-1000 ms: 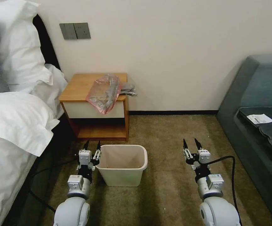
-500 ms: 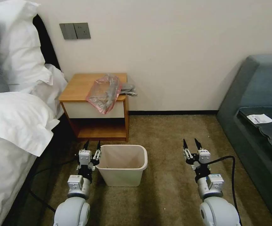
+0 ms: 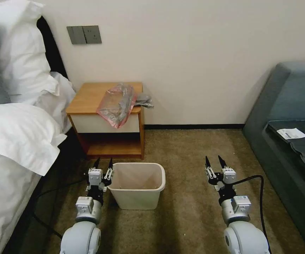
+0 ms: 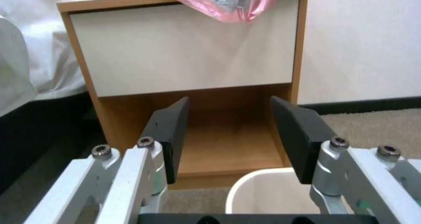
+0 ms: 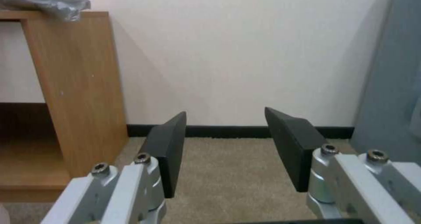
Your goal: Pick up the garbage bag from the table and place it over the trash can.
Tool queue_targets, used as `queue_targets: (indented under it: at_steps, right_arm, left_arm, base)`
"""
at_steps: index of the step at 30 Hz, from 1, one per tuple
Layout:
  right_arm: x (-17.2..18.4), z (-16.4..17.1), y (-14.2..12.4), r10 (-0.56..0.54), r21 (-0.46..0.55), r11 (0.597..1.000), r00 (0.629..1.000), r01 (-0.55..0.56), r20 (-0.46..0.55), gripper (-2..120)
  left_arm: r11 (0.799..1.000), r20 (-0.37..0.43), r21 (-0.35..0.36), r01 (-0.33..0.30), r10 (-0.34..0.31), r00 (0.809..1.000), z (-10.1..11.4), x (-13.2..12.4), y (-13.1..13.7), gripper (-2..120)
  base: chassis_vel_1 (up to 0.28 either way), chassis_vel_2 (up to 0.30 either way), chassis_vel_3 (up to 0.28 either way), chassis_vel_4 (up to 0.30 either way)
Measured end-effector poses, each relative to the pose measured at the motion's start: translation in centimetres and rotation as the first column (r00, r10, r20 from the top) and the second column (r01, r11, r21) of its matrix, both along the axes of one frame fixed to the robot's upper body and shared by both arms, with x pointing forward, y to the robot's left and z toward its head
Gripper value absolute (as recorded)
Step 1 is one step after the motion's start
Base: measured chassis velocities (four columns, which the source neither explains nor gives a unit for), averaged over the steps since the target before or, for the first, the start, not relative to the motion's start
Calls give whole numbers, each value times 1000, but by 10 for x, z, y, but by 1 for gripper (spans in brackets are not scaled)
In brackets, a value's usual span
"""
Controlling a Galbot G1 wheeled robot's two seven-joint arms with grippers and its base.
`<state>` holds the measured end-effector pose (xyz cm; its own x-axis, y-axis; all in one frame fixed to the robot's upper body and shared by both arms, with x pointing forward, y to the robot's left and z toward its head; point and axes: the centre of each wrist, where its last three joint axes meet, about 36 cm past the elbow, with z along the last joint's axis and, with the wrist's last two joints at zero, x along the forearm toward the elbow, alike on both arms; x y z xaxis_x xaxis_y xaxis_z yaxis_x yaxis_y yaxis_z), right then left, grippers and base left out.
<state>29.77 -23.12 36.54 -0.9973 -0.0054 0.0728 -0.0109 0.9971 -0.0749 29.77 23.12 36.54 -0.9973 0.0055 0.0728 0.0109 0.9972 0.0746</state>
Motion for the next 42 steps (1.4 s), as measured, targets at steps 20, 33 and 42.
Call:
queue_targets:
  at_steps: [20, 33, 42]
  right_arm:
    - [-4, -71, -23, 84, 21, 996, 965, -92, 247, 104]
    - [3, -52, -21, 139, 14, 988, 940, -151, 311, 114]
    - [25, -39, -24, 177, -4, 982, 917, -188, 358, 102]
  left_arm:
    - [996, 400, -72, -58, 82, 913, -26, 41, 127, 99]
    - [988, 420, -124, 94, -33, 907, -22, 34, 122, 100]
    - [964, 431, -139, 225, -146, 891, -19, 28, 115, 100]
  base:
    - [0, 0, 0, 0]
    - [0, 0, 0, 0]
    - [0, 0, 0, 0]
